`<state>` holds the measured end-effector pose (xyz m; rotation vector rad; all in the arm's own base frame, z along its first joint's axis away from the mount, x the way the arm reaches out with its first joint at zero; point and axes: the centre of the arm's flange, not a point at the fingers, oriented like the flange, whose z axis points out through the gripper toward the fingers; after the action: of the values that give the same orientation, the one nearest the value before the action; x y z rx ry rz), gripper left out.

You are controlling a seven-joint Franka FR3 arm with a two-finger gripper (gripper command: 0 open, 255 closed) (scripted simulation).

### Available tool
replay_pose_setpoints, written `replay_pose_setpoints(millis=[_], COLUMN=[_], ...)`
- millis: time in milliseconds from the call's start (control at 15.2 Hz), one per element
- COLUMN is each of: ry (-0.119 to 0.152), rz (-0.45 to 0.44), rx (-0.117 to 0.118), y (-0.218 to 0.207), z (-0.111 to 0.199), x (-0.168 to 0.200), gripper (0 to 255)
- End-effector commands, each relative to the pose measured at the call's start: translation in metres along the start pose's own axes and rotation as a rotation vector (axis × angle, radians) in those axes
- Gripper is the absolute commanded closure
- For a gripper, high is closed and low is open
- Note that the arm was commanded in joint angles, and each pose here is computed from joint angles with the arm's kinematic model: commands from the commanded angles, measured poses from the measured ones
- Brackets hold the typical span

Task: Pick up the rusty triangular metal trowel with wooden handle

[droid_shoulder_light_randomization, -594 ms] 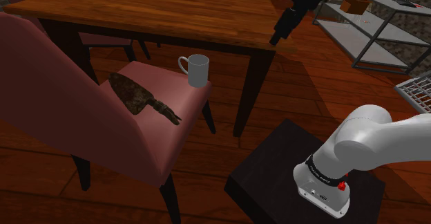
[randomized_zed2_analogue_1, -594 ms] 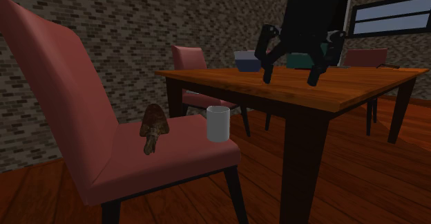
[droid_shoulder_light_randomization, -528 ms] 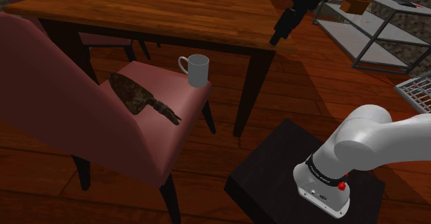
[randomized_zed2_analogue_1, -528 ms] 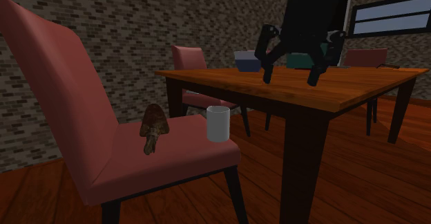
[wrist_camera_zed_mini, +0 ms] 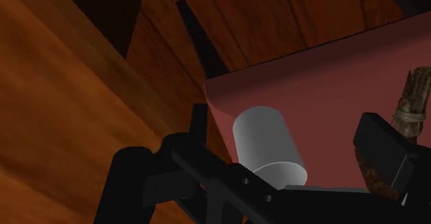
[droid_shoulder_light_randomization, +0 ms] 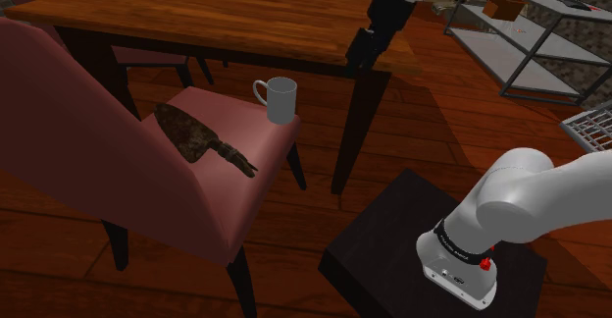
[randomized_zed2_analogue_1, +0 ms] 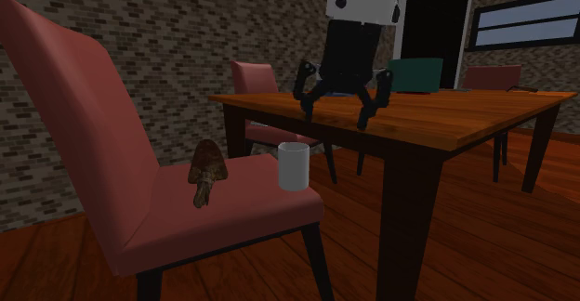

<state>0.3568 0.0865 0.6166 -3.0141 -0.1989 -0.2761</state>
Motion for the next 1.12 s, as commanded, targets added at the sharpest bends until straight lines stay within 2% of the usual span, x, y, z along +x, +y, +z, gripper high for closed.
replay_pose_setpoints(millis=[0, 1056], ry=[-0.007, -0.07], rz=[-0.001, -0.011], rx=[0.01, 0.084], y=[-0.019, -0.167], z=[0.015, 0.121], x=[0.013, 0.112], gripper=[0, 0])
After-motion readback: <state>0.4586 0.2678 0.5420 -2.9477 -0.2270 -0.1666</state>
